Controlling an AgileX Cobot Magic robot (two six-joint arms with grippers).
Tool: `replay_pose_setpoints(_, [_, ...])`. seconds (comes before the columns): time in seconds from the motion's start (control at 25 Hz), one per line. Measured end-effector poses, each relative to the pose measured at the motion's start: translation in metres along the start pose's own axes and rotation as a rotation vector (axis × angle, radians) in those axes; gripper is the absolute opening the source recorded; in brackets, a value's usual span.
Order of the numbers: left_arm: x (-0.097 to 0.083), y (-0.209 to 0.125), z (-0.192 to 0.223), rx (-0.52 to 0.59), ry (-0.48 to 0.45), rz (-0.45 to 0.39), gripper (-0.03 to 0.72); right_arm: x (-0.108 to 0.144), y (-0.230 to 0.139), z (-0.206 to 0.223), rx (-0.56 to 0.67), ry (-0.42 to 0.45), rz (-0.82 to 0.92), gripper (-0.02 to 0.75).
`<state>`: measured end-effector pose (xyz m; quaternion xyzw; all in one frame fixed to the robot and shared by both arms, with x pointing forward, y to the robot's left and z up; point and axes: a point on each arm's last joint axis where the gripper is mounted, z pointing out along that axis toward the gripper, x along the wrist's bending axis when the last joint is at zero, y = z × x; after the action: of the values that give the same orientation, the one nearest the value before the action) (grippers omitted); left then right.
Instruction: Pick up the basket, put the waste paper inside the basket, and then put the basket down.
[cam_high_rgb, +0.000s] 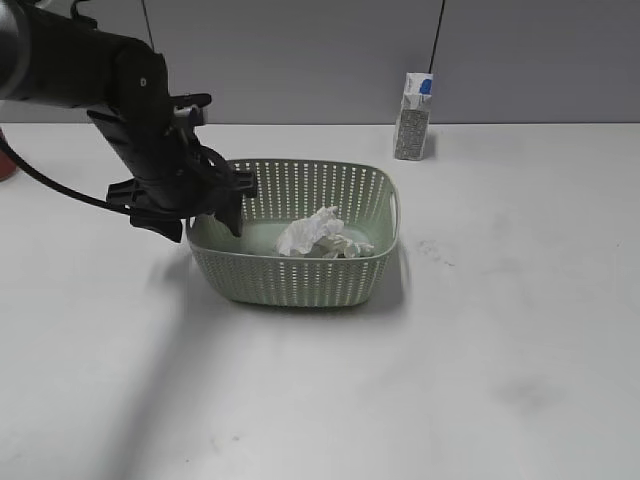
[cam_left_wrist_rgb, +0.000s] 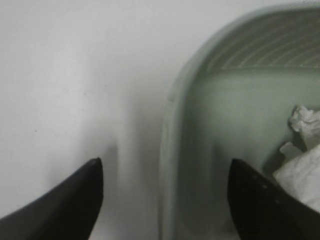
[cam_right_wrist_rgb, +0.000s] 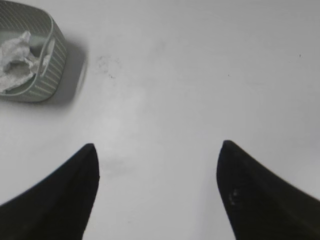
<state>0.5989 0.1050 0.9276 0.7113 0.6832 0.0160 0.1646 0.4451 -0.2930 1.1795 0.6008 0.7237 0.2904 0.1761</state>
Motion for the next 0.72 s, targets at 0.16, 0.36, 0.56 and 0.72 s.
replay_pose_setpoints(0.16, [-0.001,0.002,-0.020,-0.018,-0.011,0.050,0.665,0.007,-0.047,0.000,-0.009,-0.022,0.007,0.581])
replay_pose_setpoints(0.36, [0.009,0.006,-0.061,-0.052,-0.018,0.119,0.667,0.015,-0.113,0.008,-0.006,-0.046,0.034,0.581])
replay_pose_setpoints(0.56, [0.039,0.013,-0.097,-0.068,0.008,0.149,0.659,0.019,-0.173,0.012,-0.015,-0.107,0.069,0.581])
replay_pose_setpoints(0.72, [0.069,0.017,-0.116,-0.070,0.037,0.157,0.647,0.024,-0.206,0.011,-0.084,-0.136,0.074,0.581])
